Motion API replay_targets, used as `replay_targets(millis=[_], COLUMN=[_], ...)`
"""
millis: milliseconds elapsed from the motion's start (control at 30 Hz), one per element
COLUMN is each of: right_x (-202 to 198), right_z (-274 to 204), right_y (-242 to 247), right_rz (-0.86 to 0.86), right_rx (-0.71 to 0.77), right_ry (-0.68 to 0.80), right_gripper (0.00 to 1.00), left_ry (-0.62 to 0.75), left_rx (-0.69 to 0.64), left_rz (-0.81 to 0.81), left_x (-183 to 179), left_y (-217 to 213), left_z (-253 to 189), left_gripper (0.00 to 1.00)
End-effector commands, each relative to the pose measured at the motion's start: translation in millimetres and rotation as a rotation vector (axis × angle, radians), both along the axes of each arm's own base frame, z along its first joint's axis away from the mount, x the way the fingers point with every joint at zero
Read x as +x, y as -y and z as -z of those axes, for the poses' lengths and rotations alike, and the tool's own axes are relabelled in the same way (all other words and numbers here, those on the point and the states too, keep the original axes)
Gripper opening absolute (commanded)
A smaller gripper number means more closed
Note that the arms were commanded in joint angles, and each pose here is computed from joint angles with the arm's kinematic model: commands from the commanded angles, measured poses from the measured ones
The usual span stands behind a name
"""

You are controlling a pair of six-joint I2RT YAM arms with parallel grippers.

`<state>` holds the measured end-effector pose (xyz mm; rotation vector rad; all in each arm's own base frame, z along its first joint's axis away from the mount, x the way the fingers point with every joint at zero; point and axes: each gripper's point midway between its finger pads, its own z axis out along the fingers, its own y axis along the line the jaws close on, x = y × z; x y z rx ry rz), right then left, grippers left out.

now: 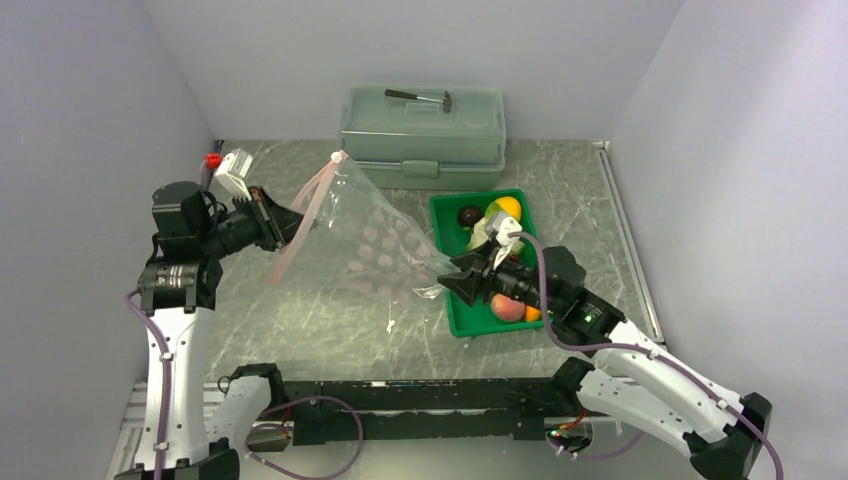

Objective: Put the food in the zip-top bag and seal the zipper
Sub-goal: Open the zipper of the food storage bag at the center of the board.

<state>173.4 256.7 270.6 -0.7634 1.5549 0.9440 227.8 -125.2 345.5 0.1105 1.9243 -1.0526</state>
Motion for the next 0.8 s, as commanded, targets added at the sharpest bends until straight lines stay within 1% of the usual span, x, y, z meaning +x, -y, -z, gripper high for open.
replay_targets(millis=[0,133,233,333,600,767], right_x=[14,22,29,32,34,34], right_z=[-29,-36,-31,-31,-30,-31], right_y=[-2,-2,2,1,-10,-24], right_rz=[0.044,0.078,0.128,0.139,0.116,0.096], right_rx=[0.031,0.031,0.016,0.018,0.031,0.039], right_ry=[0.050,0.056,0.036,0.020,-0.031,-0.084], right_gripper=[0.56,0.62,0.64,0.66,0.66,0.64], left_ry=[0.021,-0.007,-0.018,-0.016,-0.023,-0.044], left_rx=[0.068,0.154,0.222,0.261,0.343,0.421], left_rz=[-0.077,-0.215,-0.304,-0.371,-0.453,-0.485], left_x=[2,11,16,18,21,23], left_y=[-12,-34,-51,-63,-80,-87], left_z=[-6,-3,-1,-2,-4,0], left_gripper=[0.00,0.00,0.00,0.00,0.00,0.00])
